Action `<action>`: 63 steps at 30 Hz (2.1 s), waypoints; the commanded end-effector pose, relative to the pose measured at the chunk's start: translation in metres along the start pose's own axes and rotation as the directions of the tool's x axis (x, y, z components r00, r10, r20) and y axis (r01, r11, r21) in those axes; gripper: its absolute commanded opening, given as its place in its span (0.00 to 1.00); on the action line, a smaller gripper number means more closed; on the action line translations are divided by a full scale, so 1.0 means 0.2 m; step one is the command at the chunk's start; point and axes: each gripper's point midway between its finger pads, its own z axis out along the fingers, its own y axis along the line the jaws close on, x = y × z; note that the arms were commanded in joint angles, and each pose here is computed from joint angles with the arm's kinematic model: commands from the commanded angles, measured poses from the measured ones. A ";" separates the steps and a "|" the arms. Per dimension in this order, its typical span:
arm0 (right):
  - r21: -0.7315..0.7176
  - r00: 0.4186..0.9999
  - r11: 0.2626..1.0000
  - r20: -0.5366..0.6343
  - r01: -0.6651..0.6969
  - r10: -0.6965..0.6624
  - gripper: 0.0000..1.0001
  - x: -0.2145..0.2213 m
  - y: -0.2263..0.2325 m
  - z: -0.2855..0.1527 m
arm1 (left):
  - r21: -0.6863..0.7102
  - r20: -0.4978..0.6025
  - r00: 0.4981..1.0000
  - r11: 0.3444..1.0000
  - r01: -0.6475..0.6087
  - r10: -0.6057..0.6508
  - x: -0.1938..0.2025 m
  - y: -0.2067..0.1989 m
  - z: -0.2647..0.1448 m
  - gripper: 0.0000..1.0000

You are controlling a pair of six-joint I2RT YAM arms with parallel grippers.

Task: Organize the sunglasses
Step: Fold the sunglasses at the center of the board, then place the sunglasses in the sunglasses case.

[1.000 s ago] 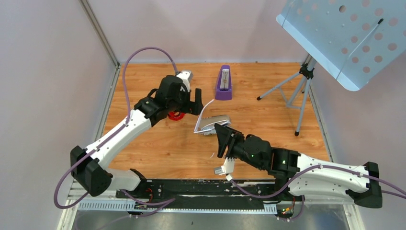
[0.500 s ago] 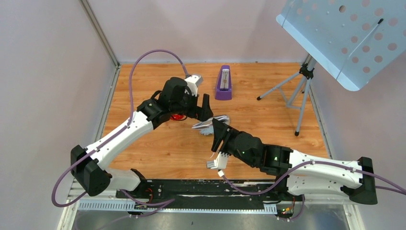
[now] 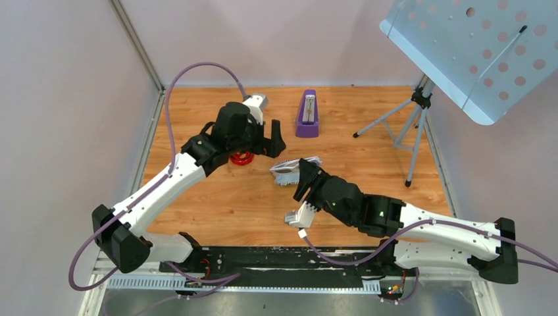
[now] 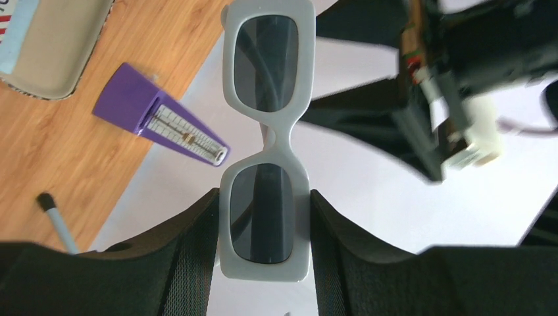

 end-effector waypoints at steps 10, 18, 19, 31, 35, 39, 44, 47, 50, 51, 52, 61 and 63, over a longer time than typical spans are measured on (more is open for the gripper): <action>-0.424 0.709 0.624 -0.065 -0.657 0.702 0.17 0.18 0.22 0.07 | -0.211 0.142 0.980 0.963 0.166 -0.138 -0.18 0.47 -0.07 1.00; -0.650 0.378 0.188 -0.164 -0.736 0.911 0.15 0.12 0.40 0.21 | -0.235 0.134 0.981 0.958 0.167 -0.138 -0.10 0.53 -0.12 1.00; -0.667 0.349 0.150 -0.174 -0.730 0.921 0.15 0.12 0.42 0.22 | -0.241 0.133 0.981 0.956 0.168 -0.139 -0.09 0.54 -0.12 1.00; -0.733 0.062 -0.187 -0.299 -0.654 0.952 0.15 0.16 0.53 0.38 | -0.193 0.088 0.980 0.962 0.193 -0.179 -0.03 0.52 -0.05 1.00; -0.745 0.013 -0.272 -0.352 -0.609 0.936 0.14 0.14 0.61 0.44 | -0.191 0.080 0.979 0.961 0.200 -0.188 -0.01 0.52 -0.03 0.99; -0.747 -0.018 -0.321 -0.383 -0.582 0.924 0.12 0.14 0.67 0.49 | -0.190 0.073 0.979 0.961 0.200 -0.189 0.01 0.53 -0.02 0.99; -0.750 -0.015 -0.332 -0.395 -0.572 0.919 0.09 0.14 0.72 0.53 | -0.191 0.058 0.982 0.963 0.188 -0.180 0.03 0.53 -0.01 0.99; -0.751 -0.009 -0.338 -0.405 -0.567 0.914 0.09 0.13 0.75 0.54 | -0.200 0.054 0.983 0.963 0.183 -0.175 0.03 0.54 -0.01 0.99; -0.751 -0.009 -0.354 -0.421 -0.557 0.907 0.09 0.12 0.79 0.56 | -0.208 0.054 0.983 0.961 0.182 -0.175 0.04 0.55 -0.01 0.99; -0.750 -0.012 -0.362 -0.428 -0.554 0.904 0.09 0.12 0.80 0.56 | -0.210 0.053 0.983 0.961 0.182 -0.175 0.04 0.55 -0.01 0.99; -0.750 -0.012 -0.367 -0.433 -0.550 0.901 0.09 0.11 0.82 0.57 | -0.213 0.054 0.983 0.960 0.183 -0.175 0.04 0.56 -0.01 0.99; -0.741 -0.050 -0.410 -0.456 -0.532 0.889 0.09 0.11 0.85 0.64 | -0.250 0.052 0.979 0.946 0.205 -0.198 0.08 0.63 -0.03 0.99; -0.739 -0.064 -0.418 -0.456 -0.528 0.887 0.09 0.11 0.85 0.66 | -0.246 0.044 0.979 0.947 0.206 -0.202 0.10 0.63 -0.02 0.99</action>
